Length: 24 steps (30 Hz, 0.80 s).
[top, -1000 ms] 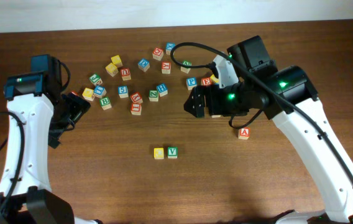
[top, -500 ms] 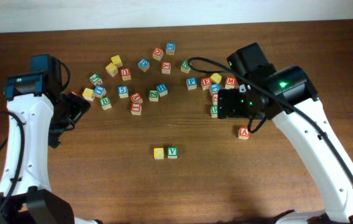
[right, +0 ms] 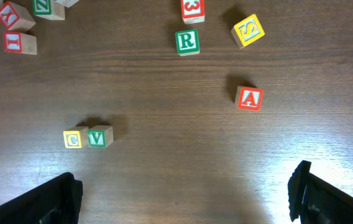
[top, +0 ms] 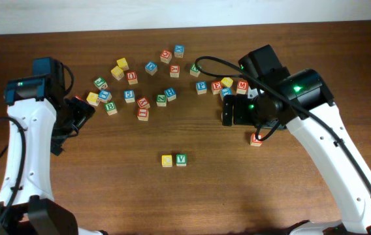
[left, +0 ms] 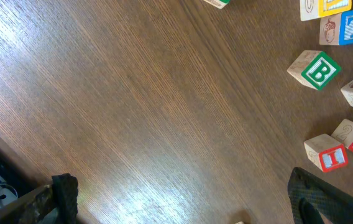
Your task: Spell out CVPR
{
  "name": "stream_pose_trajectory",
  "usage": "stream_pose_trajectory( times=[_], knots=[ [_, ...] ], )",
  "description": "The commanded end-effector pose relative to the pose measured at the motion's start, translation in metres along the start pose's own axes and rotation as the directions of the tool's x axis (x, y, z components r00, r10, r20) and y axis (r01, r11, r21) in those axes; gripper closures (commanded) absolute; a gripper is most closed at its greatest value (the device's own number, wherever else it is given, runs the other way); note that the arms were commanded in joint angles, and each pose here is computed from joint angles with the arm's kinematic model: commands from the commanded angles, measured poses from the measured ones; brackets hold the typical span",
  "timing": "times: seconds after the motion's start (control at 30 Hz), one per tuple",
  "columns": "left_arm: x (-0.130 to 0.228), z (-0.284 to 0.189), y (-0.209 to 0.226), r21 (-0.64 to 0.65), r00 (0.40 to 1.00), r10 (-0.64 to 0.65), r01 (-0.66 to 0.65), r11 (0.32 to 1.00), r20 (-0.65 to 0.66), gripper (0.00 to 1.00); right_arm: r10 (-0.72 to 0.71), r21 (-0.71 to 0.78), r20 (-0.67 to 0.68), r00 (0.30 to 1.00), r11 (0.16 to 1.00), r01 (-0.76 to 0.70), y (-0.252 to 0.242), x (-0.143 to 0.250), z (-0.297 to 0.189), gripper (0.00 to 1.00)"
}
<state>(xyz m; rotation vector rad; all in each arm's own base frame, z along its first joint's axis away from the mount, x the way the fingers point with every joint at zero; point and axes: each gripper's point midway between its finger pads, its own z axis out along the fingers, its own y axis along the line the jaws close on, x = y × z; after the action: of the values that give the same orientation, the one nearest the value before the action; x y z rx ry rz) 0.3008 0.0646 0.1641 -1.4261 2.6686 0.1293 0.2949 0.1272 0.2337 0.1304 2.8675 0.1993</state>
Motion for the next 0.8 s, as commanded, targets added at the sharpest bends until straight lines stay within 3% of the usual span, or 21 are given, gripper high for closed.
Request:
stream_pose_trajectory(
  times=[0.0,0.27,0.77],
  knots=[
    [-0.001,0.001,0.002,-0.005,1.0,-0.017,0.016,1.0,-0.003,0.01,0.008,-0.028,0.009,1.0,1.0,-0.008,0.004,-0.003,-0.005,0.02],
    [-0.001,0.001,0.003,-0.006,1.0,-0.016,0.016,1.0,-0.003,0.01,0.04,-0.166,-0.075,0.996,0.985,-0.053,0.029,0.011,-0.008,0.02],
    [-0.001,0.001,0.003,-0.006,1.0,-0.017,0.016,1.0,-0.003,0.01,0.039,-0.175,-0.08,0.996,0.983,-0.053,0.03,0.012,-0.008,0.02]
  ],
)
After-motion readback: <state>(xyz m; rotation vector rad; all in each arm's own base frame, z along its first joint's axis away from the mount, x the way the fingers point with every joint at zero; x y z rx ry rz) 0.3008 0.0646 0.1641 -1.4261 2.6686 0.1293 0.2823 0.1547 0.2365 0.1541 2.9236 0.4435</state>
